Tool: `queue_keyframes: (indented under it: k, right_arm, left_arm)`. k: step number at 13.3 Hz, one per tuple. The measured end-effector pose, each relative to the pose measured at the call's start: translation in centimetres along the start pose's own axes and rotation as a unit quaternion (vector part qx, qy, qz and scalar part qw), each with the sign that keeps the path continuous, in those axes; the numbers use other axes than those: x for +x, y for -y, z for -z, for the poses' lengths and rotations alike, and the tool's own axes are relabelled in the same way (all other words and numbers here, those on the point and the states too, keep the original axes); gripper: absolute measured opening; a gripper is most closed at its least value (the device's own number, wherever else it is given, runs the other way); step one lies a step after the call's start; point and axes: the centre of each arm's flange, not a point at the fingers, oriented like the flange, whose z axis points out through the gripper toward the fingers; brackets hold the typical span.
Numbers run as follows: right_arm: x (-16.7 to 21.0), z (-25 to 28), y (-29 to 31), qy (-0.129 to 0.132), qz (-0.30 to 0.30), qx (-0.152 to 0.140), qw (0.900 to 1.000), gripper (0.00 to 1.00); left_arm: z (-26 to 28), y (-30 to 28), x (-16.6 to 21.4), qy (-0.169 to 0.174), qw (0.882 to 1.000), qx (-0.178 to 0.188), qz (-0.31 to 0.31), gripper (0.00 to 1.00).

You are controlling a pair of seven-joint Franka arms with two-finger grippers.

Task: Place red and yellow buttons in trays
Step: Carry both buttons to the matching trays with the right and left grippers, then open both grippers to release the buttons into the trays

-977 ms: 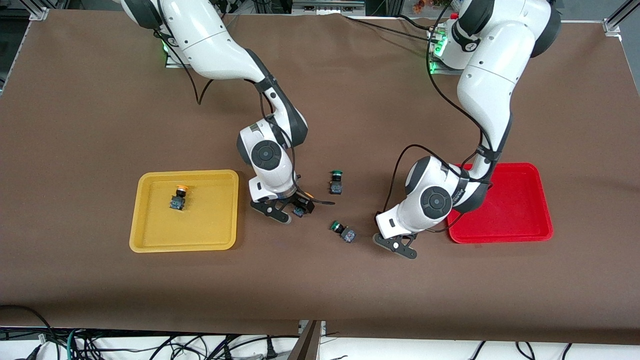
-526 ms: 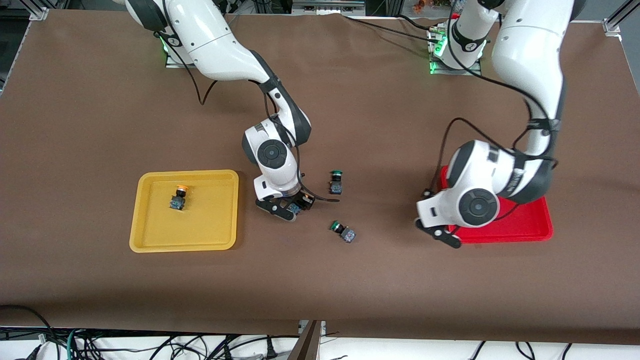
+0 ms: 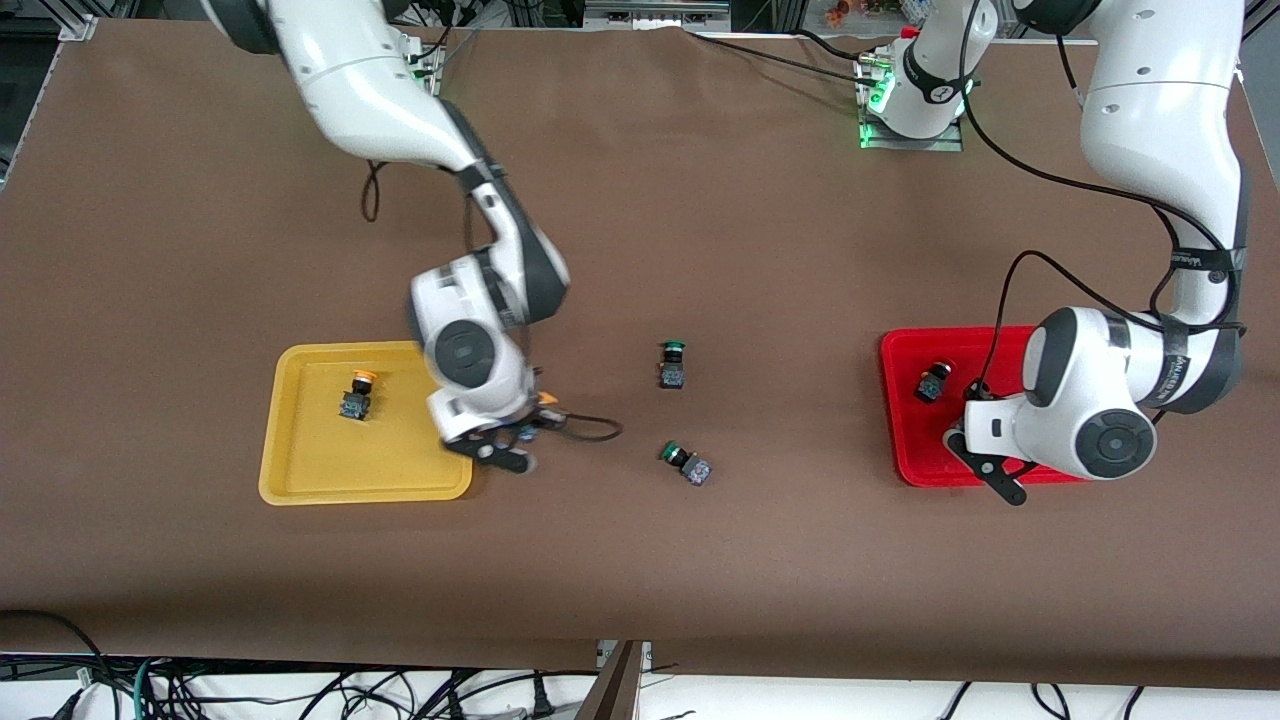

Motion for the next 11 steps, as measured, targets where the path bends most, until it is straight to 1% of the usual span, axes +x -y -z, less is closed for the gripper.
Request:
queue_keyframes:
  k: [1, 3, 4, 5, 7, 8, 9, 10, 11]
  right_arm:
    - [1.6, 0.6, -3.7, 0.025, 0.019, -0.01, 0.999, 0.42]
    - [3.5, -0.4, -9.3, 0.059, 0.037, -0.025, 0.997, 0.42]
    - [3.6, -1.8, -10.9, 0.072, 0.039, -0.032, 0.996, 0.42]
    - [3.2, -3.5, -11.8, 0.086, 0.04, -0.04, 0.995, 0.42]
    - [1.9, -6.5, -12.2, 0.104, 0.041, -0.05, 0.992, 0.42]
    - [1.4, -7.4, -12.2, 0.11, 0.042, -0.053, 0.992, 0.42]
    - [1.3, -7.8, -12.4, 0.112, 0.041, -0.055, 0.991, 0.48]
    - [1.7, -7.3, -12.7, 0.104, 0.04, -0.055, 0.992, 0.57]
    - [2.4, -5.8, -13.1, 0.091, 0.043, -0.051, 0.994, 0.68]
  left_arm:
    - [0.0, -0.4, 0.3, -0.004, 1.0, -0.004, -0.003, 0.63]
    - [0.9, -1.6, 1.2, -0.01, 1.0, 0.0, -0.014, 0.83]
    - [1.7, -2.1, 1.3, -0.013, 1.0, 0.005, -0.017, 0.92]
    - [2.9, -2.5, 1.2, -0.017, 1.0, 0.01, -0.017, 0.99]
    - [6.6, -3.1, 0.1, -0.032, 0.999, 0.025, -0.004, 1.0]
    - [9.3, -3.4, -0.9, -0.047, 0.998, 0.038, 0.017, 1.0]
    - [12.7, -3.6, -2.3, -0.067, 0.995, 0.054, 0.041, 1.0]
    - [16.4, -4.0, -4.0, -0.091, 0.991, 0.072, 0.06, 1.0]
    - [20.2, -4.5, -5.9, -0.113, 0.987, 0.09, 0.073, 1.0]
